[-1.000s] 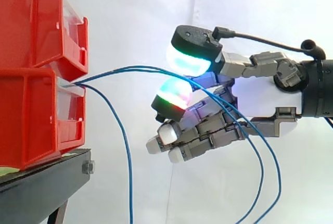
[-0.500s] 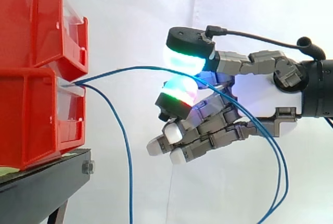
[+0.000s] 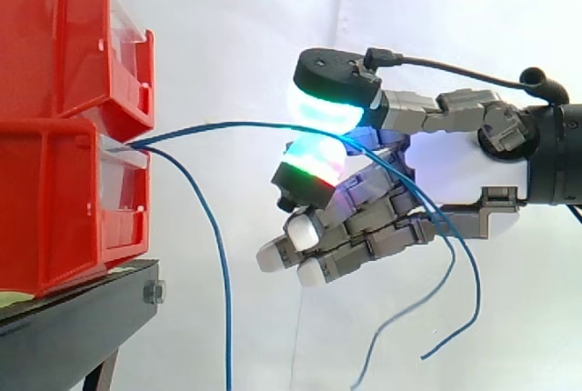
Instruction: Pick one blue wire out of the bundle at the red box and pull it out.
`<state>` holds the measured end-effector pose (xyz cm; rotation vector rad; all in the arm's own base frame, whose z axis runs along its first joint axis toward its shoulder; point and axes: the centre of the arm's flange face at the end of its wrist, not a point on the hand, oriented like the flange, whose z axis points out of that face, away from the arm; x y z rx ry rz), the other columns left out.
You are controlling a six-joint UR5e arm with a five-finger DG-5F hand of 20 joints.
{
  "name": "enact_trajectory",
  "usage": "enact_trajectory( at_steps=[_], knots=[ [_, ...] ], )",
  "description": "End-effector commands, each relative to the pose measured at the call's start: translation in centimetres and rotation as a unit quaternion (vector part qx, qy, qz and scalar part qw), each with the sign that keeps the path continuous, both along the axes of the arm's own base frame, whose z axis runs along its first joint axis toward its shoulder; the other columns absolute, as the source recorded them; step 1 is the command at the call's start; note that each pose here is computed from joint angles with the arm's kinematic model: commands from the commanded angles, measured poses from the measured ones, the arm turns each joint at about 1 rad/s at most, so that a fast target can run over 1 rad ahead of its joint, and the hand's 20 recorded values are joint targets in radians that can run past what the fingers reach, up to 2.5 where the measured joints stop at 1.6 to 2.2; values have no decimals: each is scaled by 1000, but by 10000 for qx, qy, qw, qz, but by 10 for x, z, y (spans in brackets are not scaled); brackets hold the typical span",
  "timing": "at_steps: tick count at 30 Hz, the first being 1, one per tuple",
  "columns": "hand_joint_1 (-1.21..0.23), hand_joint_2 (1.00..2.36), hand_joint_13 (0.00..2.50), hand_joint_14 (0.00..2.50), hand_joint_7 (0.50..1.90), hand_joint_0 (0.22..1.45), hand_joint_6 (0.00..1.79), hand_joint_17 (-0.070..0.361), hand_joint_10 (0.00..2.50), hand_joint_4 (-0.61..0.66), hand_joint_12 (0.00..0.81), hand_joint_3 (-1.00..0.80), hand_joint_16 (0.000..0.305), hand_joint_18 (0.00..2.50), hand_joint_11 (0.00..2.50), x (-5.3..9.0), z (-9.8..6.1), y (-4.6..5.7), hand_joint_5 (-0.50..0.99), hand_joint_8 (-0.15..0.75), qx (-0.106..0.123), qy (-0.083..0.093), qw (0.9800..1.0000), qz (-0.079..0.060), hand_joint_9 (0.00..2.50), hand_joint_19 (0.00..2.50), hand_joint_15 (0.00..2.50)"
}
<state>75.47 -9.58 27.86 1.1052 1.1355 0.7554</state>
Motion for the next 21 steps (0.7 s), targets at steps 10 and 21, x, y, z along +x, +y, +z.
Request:
enact_trajectory(
  at_steps=[10,21],
  knots=[
    [-751,1014,395,9,1323,565,636,135,25,243,383,-324,60,326,741,0,1,0,-88,251,7,-8,10000,-5,979,389,212],
    [-614,1009,387,11,1382,523,604,141,27,232,397,-391,63,306,730,0,0,0,-76,271,14,-3,10000,3,981,405,210]
  ],
)
